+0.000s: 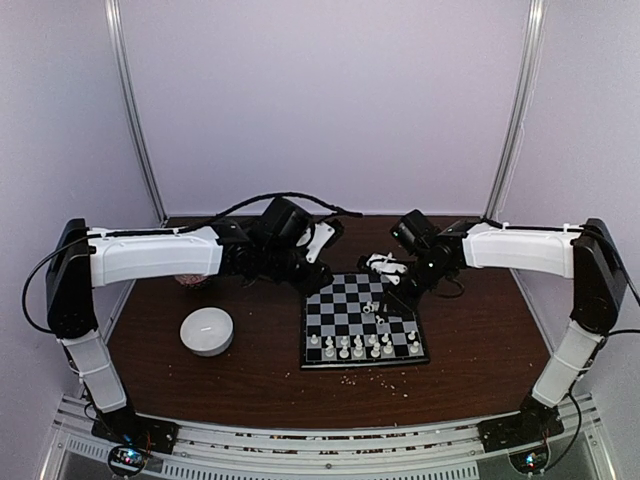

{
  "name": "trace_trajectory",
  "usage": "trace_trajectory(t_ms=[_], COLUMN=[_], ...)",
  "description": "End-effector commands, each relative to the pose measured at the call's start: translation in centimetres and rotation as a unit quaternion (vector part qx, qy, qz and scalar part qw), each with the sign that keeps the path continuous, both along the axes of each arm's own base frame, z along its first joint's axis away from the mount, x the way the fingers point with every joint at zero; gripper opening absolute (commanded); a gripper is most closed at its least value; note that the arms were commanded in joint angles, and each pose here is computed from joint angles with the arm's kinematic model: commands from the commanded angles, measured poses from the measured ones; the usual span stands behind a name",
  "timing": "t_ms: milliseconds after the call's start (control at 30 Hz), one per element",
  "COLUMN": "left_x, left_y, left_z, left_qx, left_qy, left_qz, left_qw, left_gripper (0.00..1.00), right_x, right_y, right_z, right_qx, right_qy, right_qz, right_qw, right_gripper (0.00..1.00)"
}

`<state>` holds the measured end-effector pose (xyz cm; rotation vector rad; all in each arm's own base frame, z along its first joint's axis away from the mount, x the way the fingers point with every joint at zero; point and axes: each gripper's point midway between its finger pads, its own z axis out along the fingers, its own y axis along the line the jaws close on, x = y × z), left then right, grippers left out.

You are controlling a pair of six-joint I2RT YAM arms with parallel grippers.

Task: Set up the chess pieces on the board
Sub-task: Pick up the pawn from the chessboard.

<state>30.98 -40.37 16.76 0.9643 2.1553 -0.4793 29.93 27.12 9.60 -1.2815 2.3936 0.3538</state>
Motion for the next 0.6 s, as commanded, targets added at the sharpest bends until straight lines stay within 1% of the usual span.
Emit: trace_trajectory(t_ms=[0, 167, 333, 567], left_x=[0.5, 0.5, 0.6, 0.8], left_y=[0.0, 0.2, 0.4, 0.4], left_z=[1.1, 0.6, 0.1, 0.0], left_qx=[-0.029, -0.027, -0.024, -0.024], left_qy=[-0.007, -0.005, -0.006, -0.007], left_qz=[0.021, 0.024, 0.026, 0.026], left_qw=[0.999, 0.999, 0.999, 0.999], left_gripper=[0.27, 0.27, 0.27, 0.27], right_x=[1.6, 1.9, 0.7, 0.5], right_y=[0.0, 0.9, 1.6, 1.0], right_z=[-0.9, -1.4, -2.8, -4.1], right_qx=[-0.046, -0.06, -0.076, -0.102], right_qy=[-0.005, -0.001, 0.016, 0.019], right_qz=[-0.039, -0.039, -0.019, -0.023], right_qw=[0.998, 0.997, 0.997, 0.994], right_gripper=[0.5, 0.49, 0.47, 0.44])
